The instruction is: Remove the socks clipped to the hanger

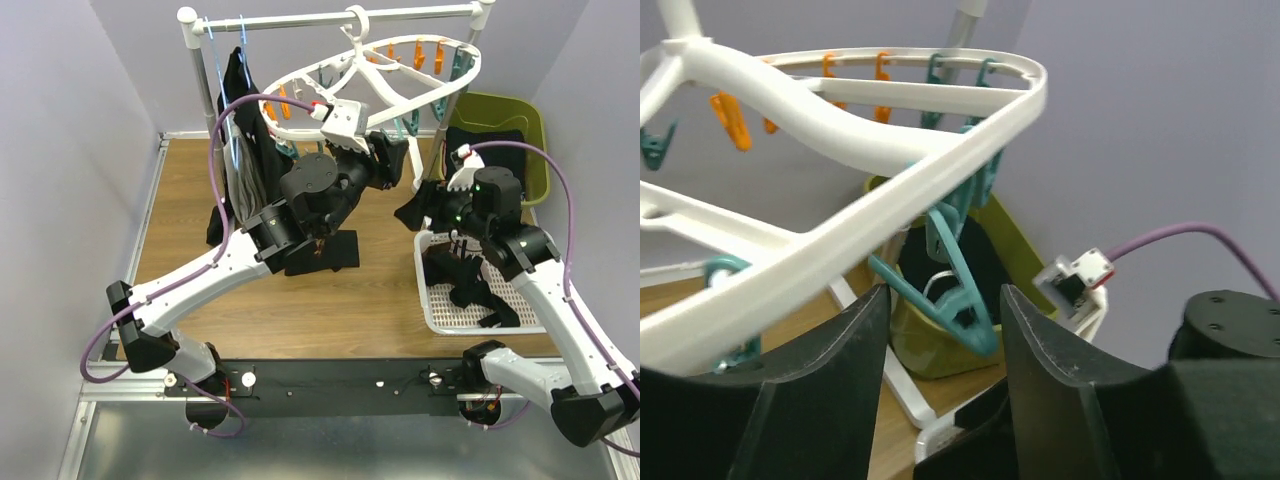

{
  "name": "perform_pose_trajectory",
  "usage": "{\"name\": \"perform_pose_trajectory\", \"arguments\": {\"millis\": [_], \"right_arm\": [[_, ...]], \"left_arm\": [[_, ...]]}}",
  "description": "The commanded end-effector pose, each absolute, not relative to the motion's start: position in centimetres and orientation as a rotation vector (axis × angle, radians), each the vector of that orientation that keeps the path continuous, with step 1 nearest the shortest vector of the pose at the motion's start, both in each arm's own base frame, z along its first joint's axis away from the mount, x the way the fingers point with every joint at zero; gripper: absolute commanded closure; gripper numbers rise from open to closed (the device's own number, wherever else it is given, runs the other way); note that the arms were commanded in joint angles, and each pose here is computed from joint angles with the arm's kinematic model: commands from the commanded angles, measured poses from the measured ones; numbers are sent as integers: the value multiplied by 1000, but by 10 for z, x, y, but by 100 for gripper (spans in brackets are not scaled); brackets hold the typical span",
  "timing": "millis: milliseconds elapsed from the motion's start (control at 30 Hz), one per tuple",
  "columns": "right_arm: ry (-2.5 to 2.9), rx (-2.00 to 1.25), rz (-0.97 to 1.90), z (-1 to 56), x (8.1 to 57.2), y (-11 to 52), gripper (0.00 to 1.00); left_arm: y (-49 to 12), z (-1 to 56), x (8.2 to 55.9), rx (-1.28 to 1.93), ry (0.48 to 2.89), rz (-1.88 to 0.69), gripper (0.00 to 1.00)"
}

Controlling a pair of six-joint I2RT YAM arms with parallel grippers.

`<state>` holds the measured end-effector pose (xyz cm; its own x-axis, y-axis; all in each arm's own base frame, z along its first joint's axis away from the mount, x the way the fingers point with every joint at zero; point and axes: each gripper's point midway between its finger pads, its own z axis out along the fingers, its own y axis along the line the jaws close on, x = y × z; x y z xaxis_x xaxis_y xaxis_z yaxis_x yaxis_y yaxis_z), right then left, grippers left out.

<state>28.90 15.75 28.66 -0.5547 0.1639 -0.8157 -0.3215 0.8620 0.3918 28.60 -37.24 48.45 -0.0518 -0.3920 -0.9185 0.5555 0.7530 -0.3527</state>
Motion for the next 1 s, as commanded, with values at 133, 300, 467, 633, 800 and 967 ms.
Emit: {"name": "perform_pose_trajectory", "arguments": {"millis": [133,300,467,633,800,967], "right_arm": [[2097,-205,770,265,270,175,11],[2042,-260,836,277,263,184,4],[1966,-348,951,278,254,205,0],[1936,-442,975,266,249,238,0],[1824,-452,804,247,262,270,0],[1587,-452,819,247,274,287,0]], "left_arm": [[-374,513,245,267,1349,-961,30],[-352,511,228,277,1345,-987,30],[-318,508,216,251,1345,-976,32],[-280,492,205,195,1390,-946,33],[-245,482,191,124,1386,-973,35],[-226,472,182,78,1404,-1001,36]]}}
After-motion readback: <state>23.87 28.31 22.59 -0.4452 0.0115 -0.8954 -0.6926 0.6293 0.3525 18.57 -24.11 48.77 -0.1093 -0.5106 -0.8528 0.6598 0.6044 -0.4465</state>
